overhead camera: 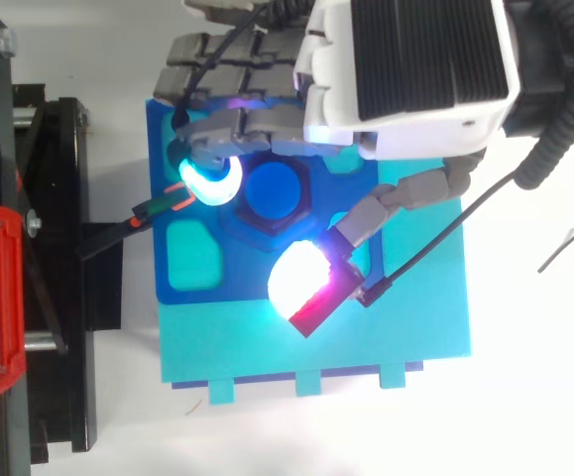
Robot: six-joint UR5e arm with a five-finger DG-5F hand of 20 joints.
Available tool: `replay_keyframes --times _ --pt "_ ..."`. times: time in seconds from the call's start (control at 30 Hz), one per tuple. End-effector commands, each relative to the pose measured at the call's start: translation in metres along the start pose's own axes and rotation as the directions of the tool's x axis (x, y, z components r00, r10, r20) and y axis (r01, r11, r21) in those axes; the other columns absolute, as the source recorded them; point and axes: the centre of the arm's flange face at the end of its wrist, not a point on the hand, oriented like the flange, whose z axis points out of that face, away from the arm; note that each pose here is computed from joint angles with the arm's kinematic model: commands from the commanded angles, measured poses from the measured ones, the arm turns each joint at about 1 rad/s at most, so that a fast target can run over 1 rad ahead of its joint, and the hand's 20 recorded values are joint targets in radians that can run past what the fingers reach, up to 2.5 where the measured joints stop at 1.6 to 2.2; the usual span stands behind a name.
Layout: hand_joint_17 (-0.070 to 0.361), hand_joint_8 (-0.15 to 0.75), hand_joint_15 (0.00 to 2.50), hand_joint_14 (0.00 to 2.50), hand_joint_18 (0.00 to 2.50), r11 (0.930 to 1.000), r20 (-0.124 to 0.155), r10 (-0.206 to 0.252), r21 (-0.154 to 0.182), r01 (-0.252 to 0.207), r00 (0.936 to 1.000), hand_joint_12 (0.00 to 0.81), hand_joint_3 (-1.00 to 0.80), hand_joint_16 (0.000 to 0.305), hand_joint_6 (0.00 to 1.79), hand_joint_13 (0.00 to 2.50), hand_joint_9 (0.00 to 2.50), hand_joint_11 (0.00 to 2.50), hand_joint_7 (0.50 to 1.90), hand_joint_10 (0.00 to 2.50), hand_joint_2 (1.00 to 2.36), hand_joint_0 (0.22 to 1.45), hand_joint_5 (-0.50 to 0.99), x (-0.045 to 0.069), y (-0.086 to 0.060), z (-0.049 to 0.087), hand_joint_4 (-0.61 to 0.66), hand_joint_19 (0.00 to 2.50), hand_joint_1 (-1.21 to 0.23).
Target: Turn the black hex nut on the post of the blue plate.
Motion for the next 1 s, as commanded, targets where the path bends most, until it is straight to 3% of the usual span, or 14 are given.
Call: replay_keyframes --times 0.0,0.23,0.8,0.97 --pt "0.137 0.260 0.01 0.00 0.00 0.9999 -0.006 0.002 -0.012 -0.002 1.0000 0.380 -0.50 0.061 0.50 0.22 0.31 0.03 1.07 0.00 1.00 0.43 -0.19 -0.001 -0.005 -0.003 0.22 0.01 -0.29" --pt "0.136 0.263 0.02 0.00 0.00 0.9996 0.002 0.002 -0.029 -0.002 1.0000 0.380 -0.50 0.061 0.50 0.22 0.32 0.06 1.07 0.00 1.00 0.43 -0.19 -0.005 -0.013 -0.005 0.23 0.00 -0.30" --pt "0.136 0.264 0.02 0.00 0.00 0.9979 -0.018 0.012 -0.063 -0.013 0.9998 0.381 -0.50 0.060 0.50 0.23 0.33 0.05 1.08 0.00 1.00 0.43 -0.19 -0.010 -0.036 -0.017 0.23 0.00 -0.30" --pt "0.136 0.264 0.02 0.00 0.00 0.9972 -0.010 0.012 -0.074 -0.012 0.9999 0.380 -0.50 0.060 0.50 0.23 0.33 0.06 1.09 0.00 1.00 0.43 -0.19 -0.015 -0.036 -0.017 0.23 0.00 -0.31"
